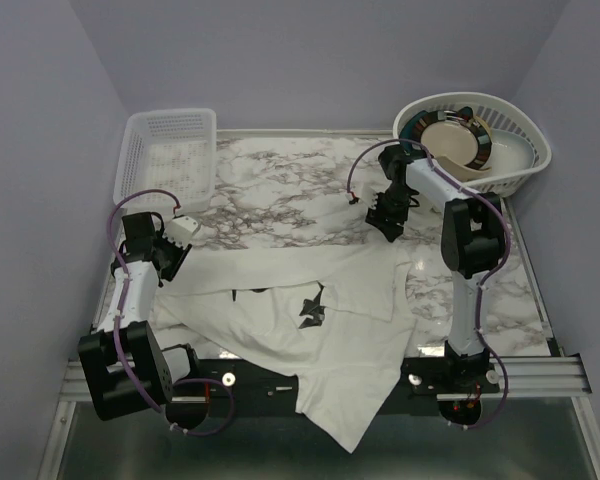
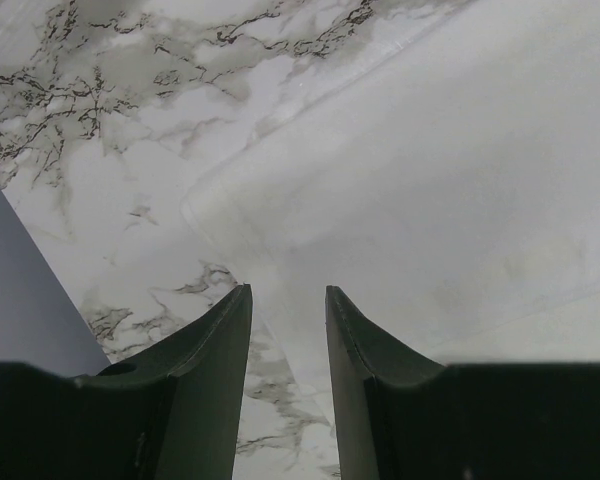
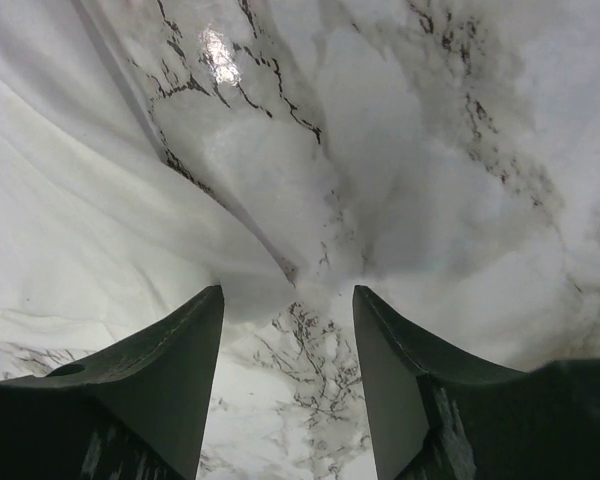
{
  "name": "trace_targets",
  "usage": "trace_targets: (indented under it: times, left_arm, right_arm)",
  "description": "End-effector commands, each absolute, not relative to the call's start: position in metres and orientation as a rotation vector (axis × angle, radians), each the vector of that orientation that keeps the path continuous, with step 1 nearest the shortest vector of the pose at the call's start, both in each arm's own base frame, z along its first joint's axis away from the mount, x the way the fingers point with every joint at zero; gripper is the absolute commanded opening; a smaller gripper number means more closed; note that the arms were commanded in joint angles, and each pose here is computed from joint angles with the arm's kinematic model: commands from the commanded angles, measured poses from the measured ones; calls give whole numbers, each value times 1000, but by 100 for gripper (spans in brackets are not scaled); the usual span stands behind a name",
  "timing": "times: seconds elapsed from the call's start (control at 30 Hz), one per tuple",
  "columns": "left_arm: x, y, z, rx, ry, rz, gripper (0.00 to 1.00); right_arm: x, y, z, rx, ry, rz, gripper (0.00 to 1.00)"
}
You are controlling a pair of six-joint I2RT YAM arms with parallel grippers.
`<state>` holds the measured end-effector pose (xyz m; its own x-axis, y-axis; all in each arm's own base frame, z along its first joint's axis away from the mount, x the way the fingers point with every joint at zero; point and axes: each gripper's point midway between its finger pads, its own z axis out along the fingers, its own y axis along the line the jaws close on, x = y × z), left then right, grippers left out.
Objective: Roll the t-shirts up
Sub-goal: Fold the T-shirt at the center of the board.
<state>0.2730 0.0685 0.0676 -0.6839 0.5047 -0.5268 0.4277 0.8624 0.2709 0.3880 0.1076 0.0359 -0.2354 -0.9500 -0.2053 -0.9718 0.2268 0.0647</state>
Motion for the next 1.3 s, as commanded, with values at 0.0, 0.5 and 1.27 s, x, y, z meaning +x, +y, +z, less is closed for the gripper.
trace_targets:
  times: [0.0,0.5,1.27]
  left_arm:
    - [267,71,68,651,2440,178,46]
    - [280,92,80,537,2431,254,48]
    - [318,102,51,167,2533,-155,62]
  right_arm:
    - [375,103,16,-1920,2430,337,63]
    - [388,99,21,-1887,2411,219,1]
    - [386,127,64,-1617,2358,240,1]
